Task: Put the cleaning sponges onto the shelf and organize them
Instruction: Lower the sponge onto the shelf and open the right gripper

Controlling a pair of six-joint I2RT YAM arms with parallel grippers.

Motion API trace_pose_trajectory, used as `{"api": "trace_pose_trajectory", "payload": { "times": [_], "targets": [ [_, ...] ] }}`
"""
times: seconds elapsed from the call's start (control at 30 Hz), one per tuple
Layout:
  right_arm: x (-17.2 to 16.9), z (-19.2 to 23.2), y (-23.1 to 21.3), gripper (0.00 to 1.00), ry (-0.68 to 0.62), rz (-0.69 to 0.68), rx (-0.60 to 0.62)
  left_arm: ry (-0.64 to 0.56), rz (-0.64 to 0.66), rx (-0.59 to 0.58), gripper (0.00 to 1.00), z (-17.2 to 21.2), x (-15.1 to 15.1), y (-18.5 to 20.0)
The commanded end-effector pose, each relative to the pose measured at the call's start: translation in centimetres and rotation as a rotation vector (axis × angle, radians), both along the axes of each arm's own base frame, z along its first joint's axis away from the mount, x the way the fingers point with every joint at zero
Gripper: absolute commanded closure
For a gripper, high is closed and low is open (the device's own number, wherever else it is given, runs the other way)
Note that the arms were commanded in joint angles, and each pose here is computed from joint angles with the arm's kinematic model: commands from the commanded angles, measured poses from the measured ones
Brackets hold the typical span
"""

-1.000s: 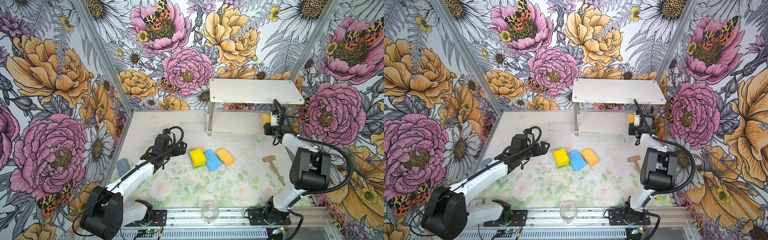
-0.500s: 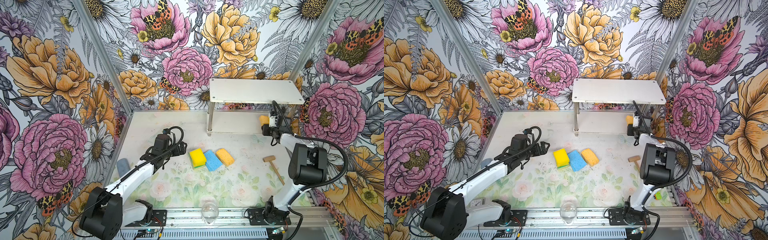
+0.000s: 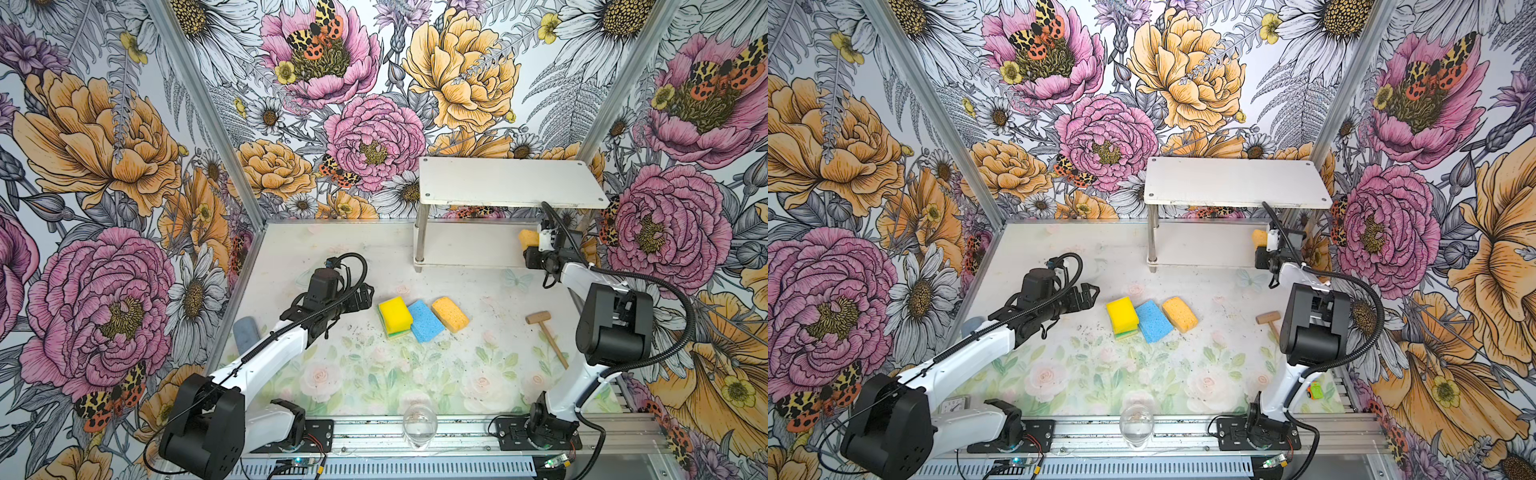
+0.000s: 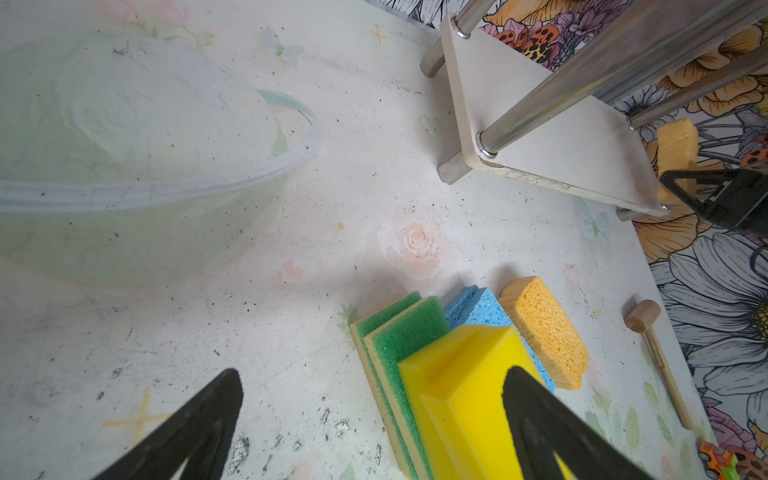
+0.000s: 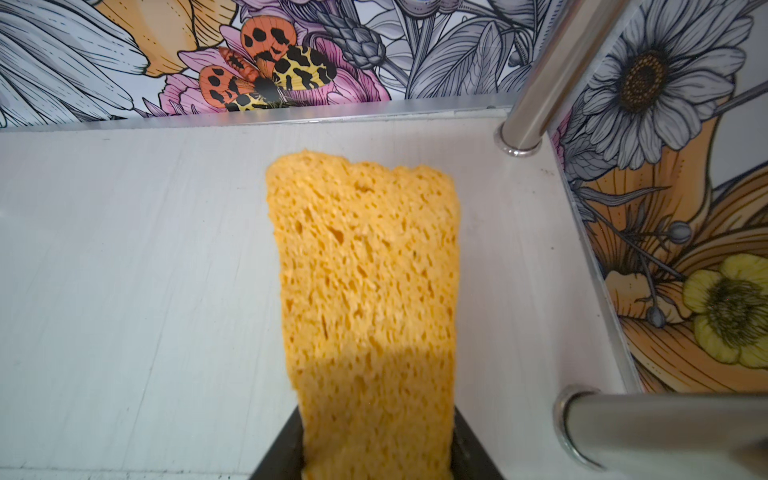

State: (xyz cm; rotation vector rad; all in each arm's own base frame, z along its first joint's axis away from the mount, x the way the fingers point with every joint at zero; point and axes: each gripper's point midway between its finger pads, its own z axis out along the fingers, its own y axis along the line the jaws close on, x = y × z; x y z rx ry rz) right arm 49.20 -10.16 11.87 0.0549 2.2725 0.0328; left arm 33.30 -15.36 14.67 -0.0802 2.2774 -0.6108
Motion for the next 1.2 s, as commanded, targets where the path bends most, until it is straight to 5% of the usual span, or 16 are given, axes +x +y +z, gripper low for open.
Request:
{"api": "trace_pose_trajectory", "payload": {
  "times": [0.0,1.17],
  "targets": [
    [0.6,-0.2,-0.9,0.84,0.014,0.0,-0.037,-0.022,0.004,0.007,0.01,0.5,0.2,0.0],
    [1.8,-1.8,-1.8,0.83,0.053,0.005,-0.087,-0.031,0.009,0.008,0.01,0.6,0.5,0.0]
  ]
}}
